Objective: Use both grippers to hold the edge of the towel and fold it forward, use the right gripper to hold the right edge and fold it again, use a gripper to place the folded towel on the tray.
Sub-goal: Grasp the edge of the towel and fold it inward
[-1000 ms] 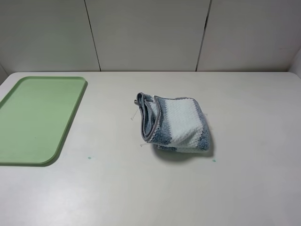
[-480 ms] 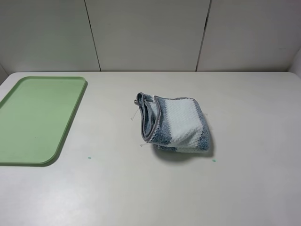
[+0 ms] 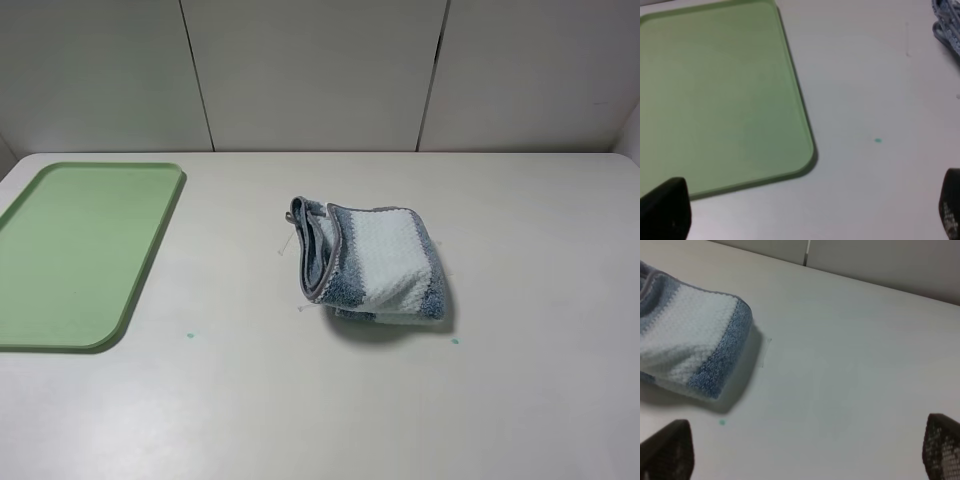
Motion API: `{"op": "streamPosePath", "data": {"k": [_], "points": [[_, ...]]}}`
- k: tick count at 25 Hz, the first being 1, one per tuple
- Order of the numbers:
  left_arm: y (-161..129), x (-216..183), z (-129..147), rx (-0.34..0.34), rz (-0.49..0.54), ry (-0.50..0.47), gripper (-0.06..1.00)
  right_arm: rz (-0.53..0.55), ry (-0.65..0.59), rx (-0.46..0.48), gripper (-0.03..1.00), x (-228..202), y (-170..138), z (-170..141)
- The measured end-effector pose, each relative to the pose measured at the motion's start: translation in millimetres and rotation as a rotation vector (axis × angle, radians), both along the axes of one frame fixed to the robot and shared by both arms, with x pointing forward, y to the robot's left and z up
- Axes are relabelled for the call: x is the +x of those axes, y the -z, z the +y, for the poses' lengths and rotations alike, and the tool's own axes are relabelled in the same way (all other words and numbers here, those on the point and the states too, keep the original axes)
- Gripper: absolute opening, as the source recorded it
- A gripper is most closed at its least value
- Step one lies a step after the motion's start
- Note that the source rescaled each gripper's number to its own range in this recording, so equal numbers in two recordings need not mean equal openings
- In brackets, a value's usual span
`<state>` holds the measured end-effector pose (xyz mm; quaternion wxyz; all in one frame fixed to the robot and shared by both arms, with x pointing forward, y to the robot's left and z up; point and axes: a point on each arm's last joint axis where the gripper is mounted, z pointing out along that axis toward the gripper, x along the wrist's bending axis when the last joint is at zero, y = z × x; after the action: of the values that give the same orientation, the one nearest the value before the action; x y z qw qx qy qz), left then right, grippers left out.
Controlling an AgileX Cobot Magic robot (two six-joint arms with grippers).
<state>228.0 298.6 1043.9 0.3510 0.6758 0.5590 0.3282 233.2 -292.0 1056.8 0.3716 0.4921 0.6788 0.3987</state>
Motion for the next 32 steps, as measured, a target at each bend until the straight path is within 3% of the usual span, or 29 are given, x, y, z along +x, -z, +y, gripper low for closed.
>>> {"op": "streamPosePath", "data": {"k": [5, 10, 19, 25, 32], "points": [[-0.5, 0.3, -0.4, -0.083, 0.004, -0.048, 1.00, 0.000, 0.000, 0.000, 1.00, 0.0, 0.0, 0.0], [-4.8, 5.2, -4.7, -0.255, 0.009, -0.103, 1.00, 0.000, 0.000, 0.000, 1.00, 0.0, 0.0, 0.0], [-14.3, 61.8, -20.5, -0.431, 0.159, -0.101, 1.00, 0.000, 0.000, 0.000, 1.00, 0.0, 0.0, 0.0], [-4.5, 110.1, -28.5, -0.459, 0.287, -0.104, 1.00, 0.000, 0.000, 0.000, 1.00, 0.0, 0.0, 0.0], [18.7, 160.8, -46.3, -0.419, 0.401, -0.051, 1.00, 0.000, 0.000, 0.000, 1.00, 0.0, 0.0, 0.0]]}}
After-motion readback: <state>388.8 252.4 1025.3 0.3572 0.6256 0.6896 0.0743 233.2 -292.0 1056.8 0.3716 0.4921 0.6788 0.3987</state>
